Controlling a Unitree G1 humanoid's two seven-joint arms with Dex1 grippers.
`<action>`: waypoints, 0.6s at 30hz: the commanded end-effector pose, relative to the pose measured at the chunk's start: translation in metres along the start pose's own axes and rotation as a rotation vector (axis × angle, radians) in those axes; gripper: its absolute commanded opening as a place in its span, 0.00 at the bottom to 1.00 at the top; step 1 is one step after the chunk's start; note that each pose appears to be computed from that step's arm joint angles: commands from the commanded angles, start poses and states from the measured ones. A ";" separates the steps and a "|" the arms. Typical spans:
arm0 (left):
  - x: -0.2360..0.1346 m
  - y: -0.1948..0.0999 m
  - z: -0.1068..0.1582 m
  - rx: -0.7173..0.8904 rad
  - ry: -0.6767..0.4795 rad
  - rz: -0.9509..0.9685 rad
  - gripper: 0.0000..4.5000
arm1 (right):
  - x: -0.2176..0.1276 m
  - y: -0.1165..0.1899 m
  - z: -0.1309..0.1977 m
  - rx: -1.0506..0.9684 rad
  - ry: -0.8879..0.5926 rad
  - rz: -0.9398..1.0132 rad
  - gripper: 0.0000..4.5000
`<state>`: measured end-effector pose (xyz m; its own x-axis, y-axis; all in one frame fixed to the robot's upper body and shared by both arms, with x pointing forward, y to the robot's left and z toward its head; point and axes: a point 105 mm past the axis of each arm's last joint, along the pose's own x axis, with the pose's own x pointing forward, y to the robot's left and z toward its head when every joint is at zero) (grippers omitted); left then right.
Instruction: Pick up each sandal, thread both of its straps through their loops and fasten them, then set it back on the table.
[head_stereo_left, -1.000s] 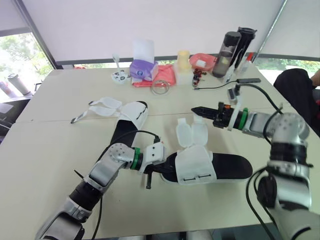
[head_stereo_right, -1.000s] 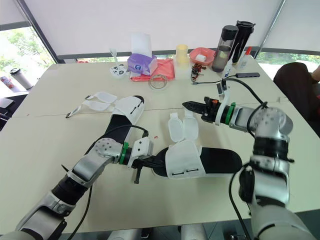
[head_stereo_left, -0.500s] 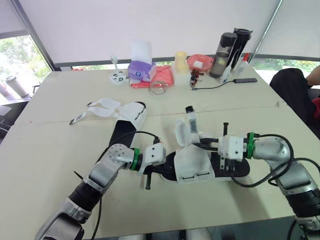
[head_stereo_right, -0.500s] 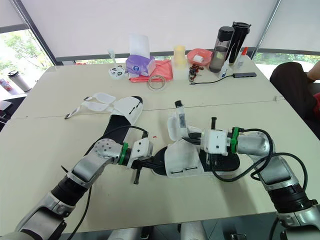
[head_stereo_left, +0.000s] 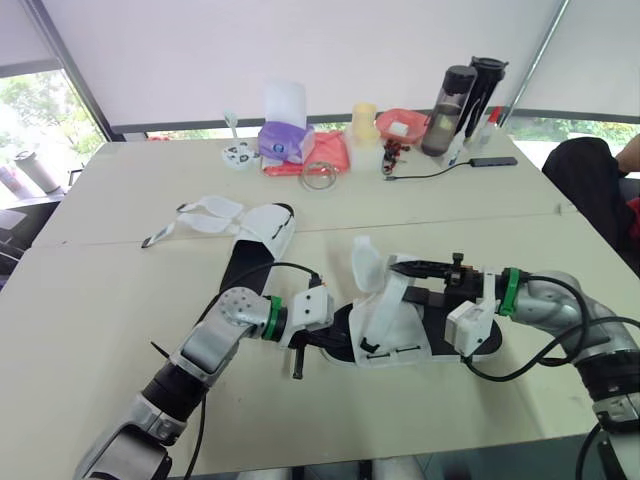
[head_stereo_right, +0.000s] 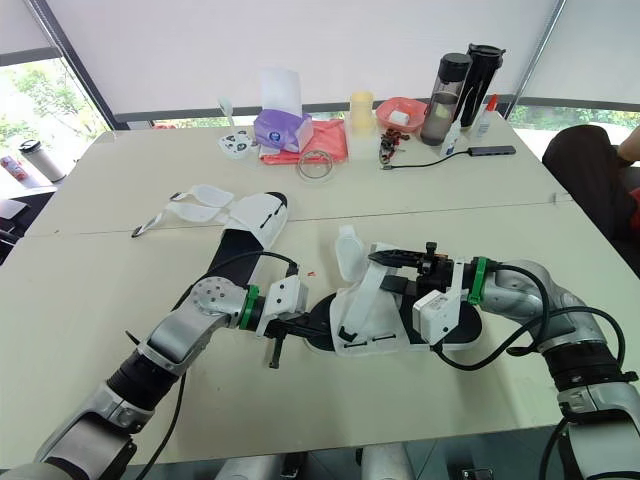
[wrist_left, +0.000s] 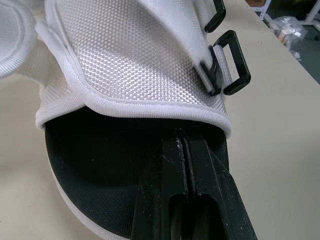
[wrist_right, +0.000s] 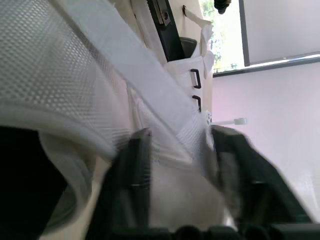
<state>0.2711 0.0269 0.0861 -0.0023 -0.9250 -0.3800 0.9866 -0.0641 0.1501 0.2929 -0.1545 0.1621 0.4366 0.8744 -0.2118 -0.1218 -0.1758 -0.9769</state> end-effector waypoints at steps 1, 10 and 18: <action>0.004 -0.005 -0.010 -0.026 0.030 -0.018 0.00 | -0.009 -0.014 -0.003 -0.034 0.032 -0.059 0.86; 0.004 -0.004 -0.011 -0.027 0.027 -0.010 0.00 | -0.058 -0.022 -0.023 0.540 0.279 -0.191 0.99; 0.003 -0.006 -0.012 -0.028 0.026 -0.017 0.00 | -0.060 -0.040 0.010 1.498 0.099 -0.251 0.99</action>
<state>0.2720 0.0278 0.0839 0.0005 -0.9268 -0.3756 0.9871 -0.0596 0.1485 0.2730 -0.2086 0.1949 0.6846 0.7121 -0.1557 -0.7289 0.6699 -0.1410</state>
